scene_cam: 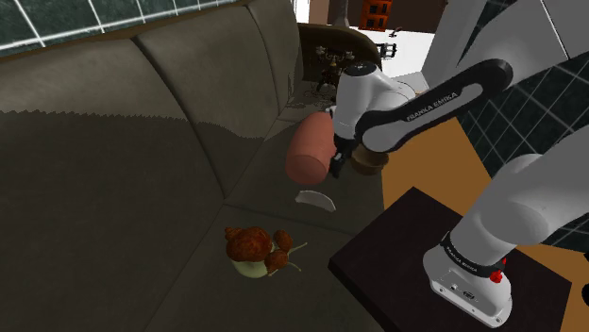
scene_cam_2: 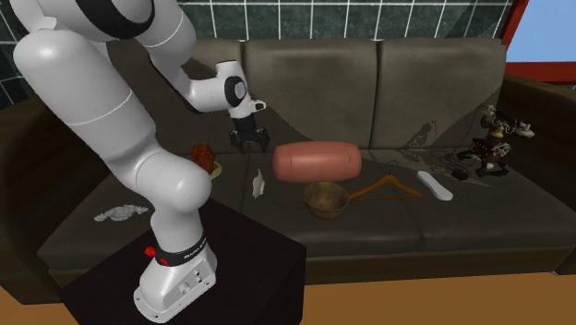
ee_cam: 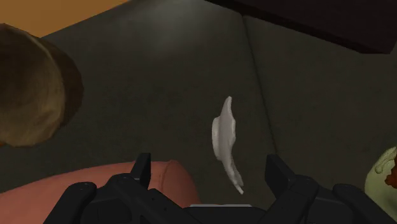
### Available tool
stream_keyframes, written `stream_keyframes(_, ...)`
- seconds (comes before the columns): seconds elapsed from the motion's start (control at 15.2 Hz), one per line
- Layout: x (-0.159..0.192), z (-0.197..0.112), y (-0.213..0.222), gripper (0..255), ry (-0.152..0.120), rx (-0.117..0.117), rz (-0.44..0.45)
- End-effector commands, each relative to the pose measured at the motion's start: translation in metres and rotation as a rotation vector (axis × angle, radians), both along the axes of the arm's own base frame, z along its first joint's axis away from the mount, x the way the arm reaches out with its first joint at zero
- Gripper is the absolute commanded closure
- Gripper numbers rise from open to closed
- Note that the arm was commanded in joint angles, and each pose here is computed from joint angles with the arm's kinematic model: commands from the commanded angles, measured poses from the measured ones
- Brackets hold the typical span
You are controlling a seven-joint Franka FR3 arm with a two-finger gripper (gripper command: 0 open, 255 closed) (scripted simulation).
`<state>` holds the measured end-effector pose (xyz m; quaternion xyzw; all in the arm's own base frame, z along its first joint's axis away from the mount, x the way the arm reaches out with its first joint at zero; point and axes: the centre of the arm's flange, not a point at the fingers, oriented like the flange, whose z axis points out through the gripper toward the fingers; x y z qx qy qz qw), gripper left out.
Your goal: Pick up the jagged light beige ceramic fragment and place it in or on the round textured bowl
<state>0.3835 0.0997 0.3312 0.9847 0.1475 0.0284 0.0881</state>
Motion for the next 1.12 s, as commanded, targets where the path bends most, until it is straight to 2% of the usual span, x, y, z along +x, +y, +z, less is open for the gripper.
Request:
stream_keyframes(0.0, 0.008, -0.024, 0.012, 0, -0.02, -0.012, 0.033)
stream_keyframes(0.59, 0.042, -0.124, 0.052, 0, -0.093, -0.075, 0.164)
stream_keyframes(1.06, 0.049, -0.159, 0.044, 0, -0.093, -0.075, 0.164)
